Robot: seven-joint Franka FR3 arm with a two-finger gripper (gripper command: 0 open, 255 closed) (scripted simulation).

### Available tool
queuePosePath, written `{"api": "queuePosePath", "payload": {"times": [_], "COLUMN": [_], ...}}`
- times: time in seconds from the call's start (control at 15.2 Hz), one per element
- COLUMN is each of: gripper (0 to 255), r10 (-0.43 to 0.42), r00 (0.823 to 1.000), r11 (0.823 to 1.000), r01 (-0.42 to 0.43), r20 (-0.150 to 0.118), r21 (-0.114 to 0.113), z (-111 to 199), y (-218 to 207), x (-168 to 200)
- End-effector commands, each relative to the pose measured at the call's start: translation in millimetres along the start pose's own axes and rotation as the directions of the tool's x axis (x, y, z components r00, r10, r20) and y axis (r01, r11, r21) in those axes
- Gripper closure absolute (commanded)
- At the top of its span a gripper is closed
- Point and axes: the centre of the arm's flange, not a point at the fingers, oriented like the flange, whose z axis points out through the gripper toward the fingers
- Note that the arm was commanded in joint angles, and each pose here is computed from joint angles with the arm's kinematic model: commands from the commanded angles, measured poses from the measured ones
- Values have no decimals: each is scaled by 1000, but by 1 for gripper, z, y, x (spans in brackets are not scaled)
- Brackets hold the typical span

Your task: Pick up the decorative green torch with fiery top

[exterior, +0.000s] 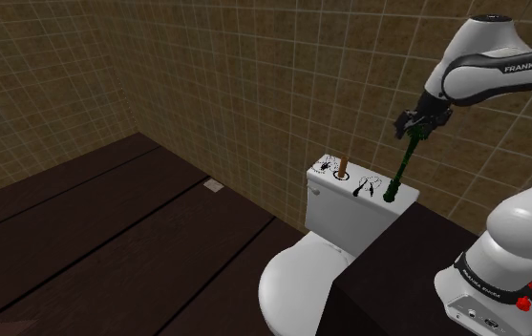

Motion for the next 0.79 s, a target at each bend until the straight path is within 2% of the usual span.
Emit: {"api": "queuePosePath", "payload": {"times": [0.0, 0.33, 0.66, 0.73], "gripper": [0, 0, 0, 0], "r10": [42, 143, 235, 236], "r00": [998, 974, 927, 926], "r11": [999, 987, 962, 962], "r01": [-43, -154, -265, -266], "r20": [-53, -173, -293, -294], "r21": [-16, -48, -65, -65], "z": [13, 42, 68, 68], "y": [18, 60, 104, 105], "x": [8, 24, 38, 38]}}
